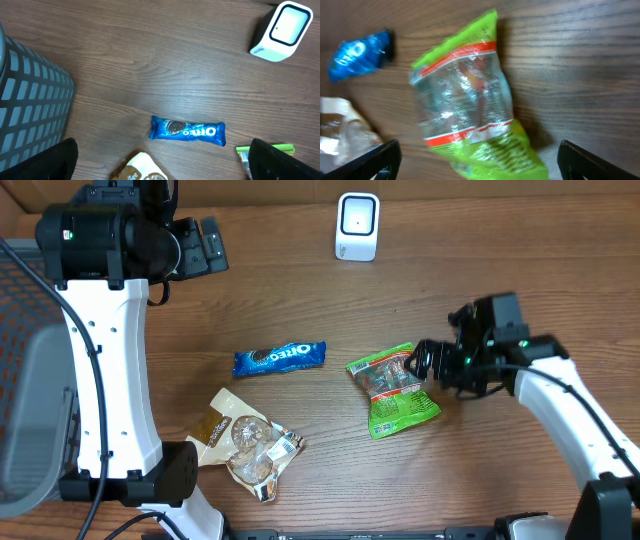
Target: Scan the item barcode
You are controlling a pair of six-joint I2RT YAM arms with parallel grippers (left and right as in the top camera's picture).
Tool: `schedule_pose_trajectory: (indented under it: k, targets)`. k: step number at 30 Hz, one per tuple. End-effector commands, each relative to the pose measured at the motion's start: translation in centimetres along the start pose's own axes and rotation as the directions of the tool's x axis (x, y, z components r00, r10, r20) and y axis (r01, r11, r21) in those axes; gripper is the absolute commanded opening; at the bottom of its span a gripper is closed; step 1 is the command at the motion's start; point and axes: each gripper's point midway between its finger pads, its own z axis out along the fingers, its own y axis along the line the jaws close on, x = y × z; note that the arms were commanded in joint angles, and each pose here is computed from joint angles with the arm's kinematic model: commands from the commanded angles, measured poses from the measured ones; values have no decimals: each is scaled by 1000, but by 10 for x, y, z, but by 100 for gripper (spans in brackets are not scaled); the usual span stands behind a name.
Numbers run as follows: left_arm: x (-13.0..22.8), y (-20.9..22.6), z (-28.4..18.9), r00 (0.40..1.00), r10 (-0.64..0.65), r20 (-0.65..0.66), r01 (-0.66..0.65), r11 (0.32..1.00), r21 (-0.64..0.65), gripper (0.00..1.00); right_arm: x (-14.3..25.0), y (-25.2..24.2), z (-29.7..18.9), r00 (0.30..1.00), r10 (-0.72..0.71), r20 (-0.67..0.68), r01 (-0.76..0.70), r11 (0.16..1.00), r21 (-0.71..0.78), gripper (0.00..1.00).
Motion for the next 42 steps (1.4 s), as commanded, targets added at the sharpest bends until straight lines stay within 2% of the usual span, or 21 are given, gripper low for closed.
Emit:
schedule_pose_trajectory:
  k: [1, 6, 11, 19, 23, 26, 29, 32, 36, 42]
  targets:
    - [-1, -2, 0, 1000, -8, 6, 8, 1000, -4, 100, 10, -6, 17, 996, -90, -2, 90, 996, -24, 100]
    - [-1, -2, 0, 1000, -8, 6, 8, 1000, -4, 100, 13, -16, 42, 996, -91, -12, 91, 995, -38, 100]
    - [-1, -2, 0, 1000, -8, 6, 8, 1000, -4, 100, 13, -4, 62, 989, -148, -23, 144, 984, -108, 100]
    - [-1, -2, 0, 1000, -8, 6, 8, 1000, -4, 100, 45, 8, 77, 969, -209, -133, 196, 975, -107, 100]
    - [-1, -2, 0, 1000, -8, 6, 8, 1000, -4, 100, 53, 2, 81, 964, -205, -167, 194, 978, -80, 95]
    - [-1, -2, 0, 1000, -8, 6, 8, 1000, -4, 100, 56, -2, 87, 964, -191, -187, 180, 981, -73, 82]
    - [-1, -2, 0, 1000, -8, 6, 8, 1000, -4, 100, 57, -4, 92, 964, -180, -195, 168, 983, -77, 62]
    - [-1, -2, 0, 1000, -8, 6, 8, 1000, -4, 99, 56, -4, 95, 964, -182, -193, 169, 982, -83, 36]
    - [-1, -2, 0, 1000, -8, 6, 8, 1000, -4, 100, 53, -2, 95, 965, -188, -182, 174, 981, -87, 15]
    - [-1, -2, 0, 1000, -8, 6, 8, 1000, -4, 100, 38, 28, 76, 942, -301, -150, 262, 937, -232, 8]
